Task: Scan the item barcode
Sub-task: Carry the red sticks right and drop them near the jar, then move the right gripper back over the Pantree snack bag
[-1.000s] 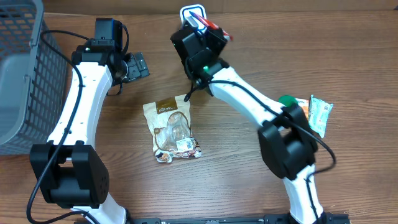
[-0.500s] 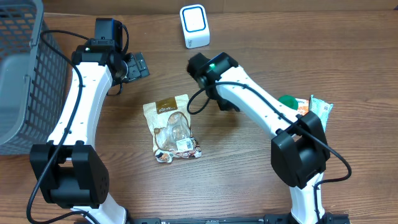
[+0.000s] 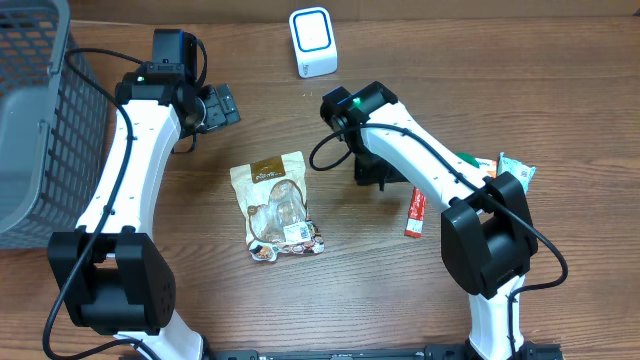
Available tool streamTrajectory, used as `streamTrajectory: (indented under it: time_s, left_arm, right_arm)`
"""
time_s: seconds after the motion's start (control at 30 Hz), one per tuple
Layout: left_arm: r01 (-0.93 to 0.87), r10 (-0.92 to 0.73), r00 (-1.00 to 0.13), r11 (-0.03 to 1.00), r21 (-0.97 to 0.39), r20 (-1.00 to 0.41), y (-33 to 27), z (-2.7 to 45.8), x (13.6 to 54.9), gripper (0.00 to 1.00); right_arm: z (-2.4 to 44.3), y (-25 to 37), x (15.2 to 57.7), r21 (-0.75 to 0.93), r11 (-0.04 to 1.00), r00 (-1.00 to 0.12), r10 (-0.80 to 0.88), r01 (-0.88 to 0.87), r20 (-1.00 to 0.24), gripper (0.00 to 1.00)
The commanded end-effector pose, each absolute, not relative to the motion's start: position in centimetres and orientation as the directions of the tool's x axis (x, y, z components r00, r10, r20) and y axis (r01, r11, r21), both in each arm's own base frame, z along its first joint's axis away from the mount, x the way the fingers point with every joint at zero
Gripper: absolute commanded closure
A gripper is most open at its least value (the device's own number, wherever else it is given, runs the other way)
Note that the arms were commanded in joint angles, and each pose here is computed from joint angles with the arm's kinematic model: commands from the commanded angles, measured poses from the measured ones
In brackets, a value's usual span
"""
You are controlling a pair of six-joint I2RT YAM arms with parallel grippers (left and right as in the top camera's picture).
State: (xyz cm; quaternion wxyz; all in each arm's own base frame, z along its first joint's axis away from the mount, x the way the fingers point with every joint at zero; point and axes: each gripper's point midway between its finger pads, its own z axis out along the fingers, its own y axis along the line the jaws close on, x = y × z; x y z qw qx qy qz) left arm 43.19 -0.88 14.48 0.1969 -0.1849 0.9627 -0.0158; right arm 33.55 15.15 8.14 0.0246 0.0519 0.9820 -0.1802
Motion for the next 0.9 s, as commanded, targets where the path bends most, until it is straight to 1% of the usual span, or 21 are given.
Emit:
streamTrajectory:
  time_s: [0.0,0.03,0.07,0.17,0.4,0.57,0.7,0.83,0.87]
  left_arm:
    - [-0.348,-0.368,-0.839,0.929,-0.124,-0.4,-1.1,15.8,43.5,0.0]
    - [-0.348,-0.368,-0.839,0.929,-0.124,-0.4,-1.1,15.8,43.5,0.0]
    - [-0.348,-0.367,-0.84,0.929,-0.124,-0.4,-1.1,15.8,43.5,0.0]
    - [-0.348,-0.368,-0.839,0.929,-0.124,-0.4,-1.1,15.8,43.5,0.0]
    - [-0.348,-0.368,-0.839,0.929,-0.124,-0.4,-1.1,15.8,43.5,0.0]
    - [-0.348,-0.367,-0.84,0.929,-0.124,-0.4,-1.1,15.8,43.5,0.0]
    - [-0.348,-0.367,-0.84,0.929,-0.124,-0.4,-1.1,15.8,43.5,0.0]
    - [-0.348,-0.368,-0.839,0.929,-0.124,-0.4,-1.1,15.8,43.5,0.0]
    - [-0.348,-0.368,-0.839,0.929,-0.124,-0.4,-1.1,15.8,43.5,0.0]
  right_arm:
    - [8.5,19.2,33.0,-0.14,0.98,-0.99,0.137,0.14,-0.029,0.31]
    - [8.4,20.1,33.1,-0.098,0.986,-0.99,0.137,0.139,-0.026,0.31]
    - [8.2,22.4,33.6,-0.002,0.991,-0.991,0.13,0.13,-0.032,0.31]
    - [8.0,25.8,34.4,0.121,0.988,-0.992,0.104,0.096,-0.064,0.31]
    - [6.8,32.1,34.8,0.262,0.965,-0.981,0.024,-0.028,-0.191,0.31]
    - [5.2,34.2,35.0,0.274,0.958,-0.955,-0.001,-0.086,-0.297,0.29]
    - [3.3,33.9,35.3,0.231,0.969,-0.931,0.0,-0.09,-0.366,0.25]
    - [1.7,31.8,34.9,0.156,0.986,-0.93,-0.002,-0.064,-0.367,0.25]
    - [1.5,31.1,34.7,0.125,0.991,-0.933,-0.005,-0.054,-0.36,0.22]
